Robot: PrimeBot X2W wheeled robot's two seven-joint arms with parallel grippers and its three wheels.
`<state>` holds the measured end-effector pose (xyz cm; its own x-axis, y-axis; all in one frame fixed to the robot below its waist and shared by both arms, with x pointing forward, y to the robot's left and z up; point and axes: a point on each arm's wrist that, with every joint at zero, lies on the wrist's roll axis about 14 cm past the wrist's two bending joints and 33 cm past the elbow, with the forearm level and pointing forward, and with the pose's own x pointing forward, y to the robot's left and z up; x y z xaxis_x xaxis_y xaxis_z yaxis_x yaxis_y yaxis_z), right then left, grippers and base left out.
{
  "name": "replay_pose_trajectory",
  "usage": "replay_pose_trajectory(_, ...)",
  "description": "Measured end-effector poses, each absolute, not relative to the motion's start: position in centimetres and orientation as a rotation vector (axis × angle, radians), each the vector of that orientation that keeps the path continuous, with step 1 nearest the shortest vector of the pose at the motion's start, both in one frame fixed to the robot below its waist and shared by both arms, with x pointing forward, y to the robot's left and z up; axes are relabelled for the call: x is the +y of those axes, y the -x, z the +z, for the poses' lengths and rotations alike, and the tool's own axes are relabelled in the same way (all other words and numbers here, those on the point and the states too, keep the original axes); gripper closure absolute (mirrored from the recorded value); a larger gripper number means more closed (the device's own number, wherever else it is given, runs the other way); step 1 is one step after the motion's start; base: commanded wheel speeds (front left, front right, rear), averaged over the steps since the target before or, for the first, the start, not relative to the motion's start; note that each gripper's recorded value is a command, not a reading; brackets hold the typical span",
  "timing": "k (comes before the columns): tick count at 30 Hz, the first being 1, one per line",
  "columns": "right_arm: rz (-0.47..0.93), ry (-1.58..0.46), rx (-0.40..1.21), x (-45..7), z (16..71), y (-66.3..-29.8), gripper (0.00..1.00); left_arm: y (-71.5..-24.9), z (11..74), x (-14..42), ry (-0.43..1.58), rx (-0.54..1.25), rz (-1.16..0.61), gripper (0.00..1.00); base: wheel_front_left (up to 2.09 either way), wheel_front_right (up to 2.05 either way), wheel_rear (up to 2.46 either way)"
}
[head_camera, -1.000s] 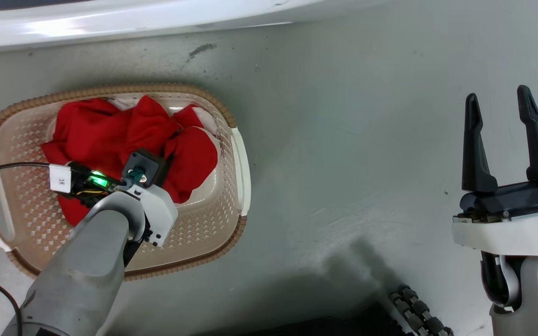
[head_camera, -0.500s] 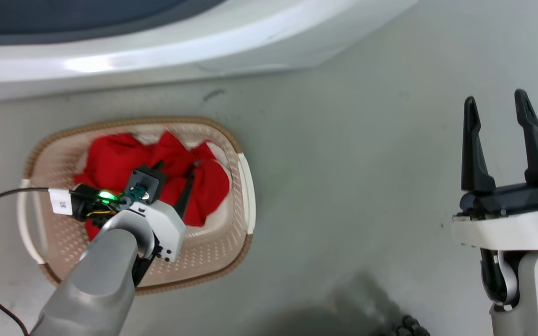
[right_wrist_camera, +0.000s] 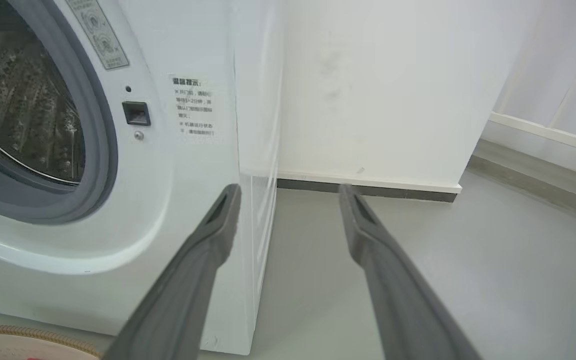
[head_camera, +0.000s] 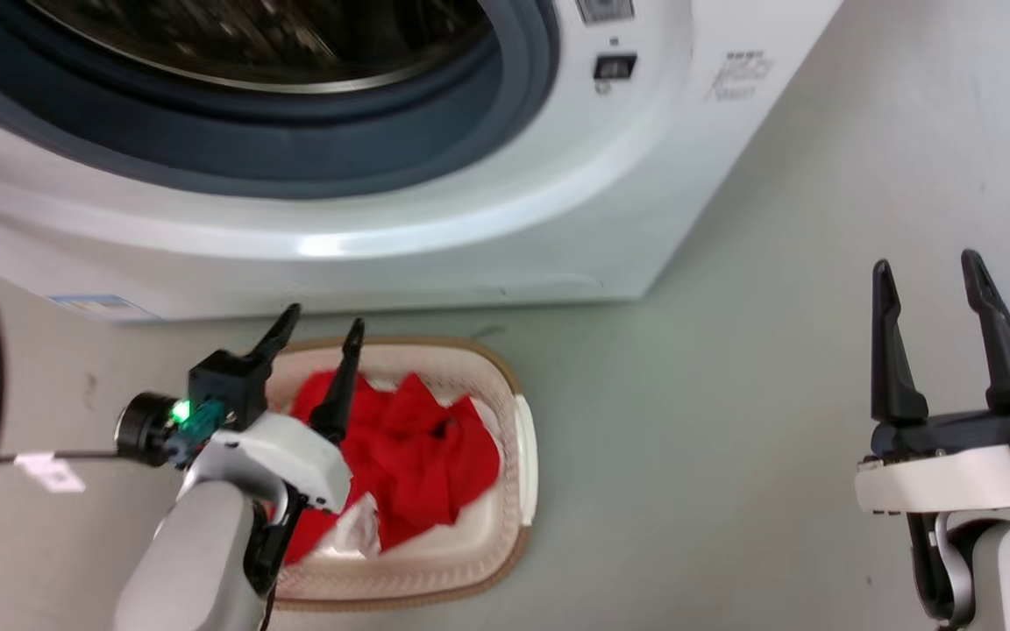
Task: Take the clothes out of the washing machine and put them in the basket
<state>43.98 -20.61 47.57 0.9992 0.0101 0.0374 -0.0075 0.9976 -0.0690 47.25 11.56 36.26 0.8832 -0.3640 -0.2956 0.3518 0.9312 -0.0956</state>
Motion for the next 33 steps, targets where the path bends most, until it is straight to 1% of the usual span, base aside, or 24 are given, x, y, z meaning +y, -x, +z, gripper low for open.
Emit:
replay_pose_trajectory(8, 0.024, 0.061, -0.142, -19.8, 51.8, -42.3, 0.0, -44.8, 46.1, 15.5, 0.058, 0.048, -0.229, 0.0, 0.0, 0.0, 0.0)
replay_pose_trajectory(14, 0.045, 0.055, -0.186, -19.0, 53.7, -40.8, 0.0, -41.5, 50.3, 17.9, 0.061, -0.074, -0.123, 0.0, 0.0, 0.0, 0.0)
replay_pose_trajectory(23, 0.044, 0.034, -0.203, -19.0, 54.4, -38.2, 0.0, -37.5, 51.6, 18.2, 0.039, -0.115, -0.07, 0.0, 0.0, 0.0, 0.0)
replay_pose_trajectory(29, 0.03, 0.023, -0.192, -19.5, 54.2, -36.1, 0.0, -36.2, 52.2, 17.8, 0.021, -0.131, -0.063, 0.0, 0.0, 0.0, 0.0)
replay_pose_trajectory(33, 0.017, 0.017, -0.184, -19.9, 53.9, -35.2, 0.0, -36.1, 52.5, 17.5, 0.003, -0.142, -0.074, 0.0, 0.0, 0.0, 0.0)
